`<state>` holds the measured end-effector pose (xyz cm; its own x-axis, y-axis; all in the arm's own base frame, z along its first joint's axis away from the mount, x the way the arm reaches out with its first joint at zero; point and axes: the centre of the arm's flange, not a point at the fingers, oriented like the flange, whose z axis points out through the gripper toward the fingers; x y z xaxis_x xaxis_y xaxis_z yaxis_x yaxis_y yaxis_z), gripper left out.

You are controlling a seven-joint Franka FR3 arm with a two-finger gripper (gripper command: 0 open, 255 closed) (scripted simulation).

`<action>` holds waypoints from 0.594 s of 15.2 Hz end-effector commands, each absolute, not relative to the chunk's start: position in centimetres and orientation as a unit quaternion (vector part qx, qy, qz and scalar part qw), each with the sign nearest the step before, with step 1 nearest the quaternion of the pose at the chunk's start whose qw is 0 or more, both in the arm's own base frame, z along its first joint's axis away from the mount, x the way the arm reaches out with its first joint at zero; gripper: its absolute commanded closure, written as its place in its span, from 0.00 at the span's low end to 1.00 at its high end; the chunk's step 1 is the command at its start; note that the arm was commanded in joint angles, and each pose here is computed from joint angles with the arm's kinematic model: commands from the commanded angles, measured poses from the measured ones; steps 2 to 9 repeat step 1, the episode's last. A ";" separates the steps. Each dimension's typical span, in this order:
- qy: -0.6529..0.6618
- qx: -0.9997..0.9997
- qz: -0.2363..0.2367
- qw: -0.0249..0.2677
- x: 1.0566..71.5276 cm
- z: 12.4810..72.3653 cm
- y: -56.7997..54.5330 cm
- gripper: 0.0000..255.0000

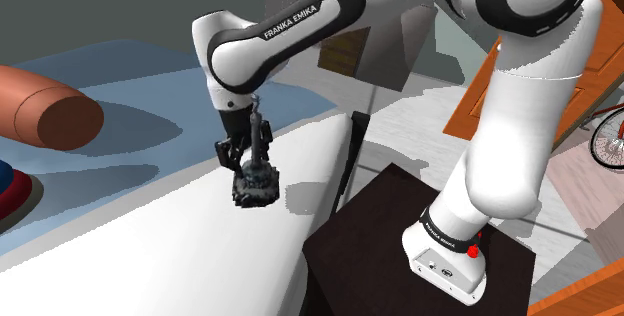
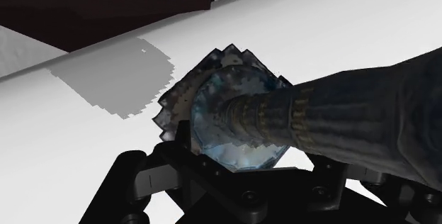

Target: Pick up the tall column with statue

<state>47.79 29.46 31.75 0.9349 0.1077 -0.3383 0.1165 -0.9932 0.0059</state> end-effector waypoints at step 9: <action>0.057 0.984 -0.171 0.013 47.8 32.1 29.5 1.00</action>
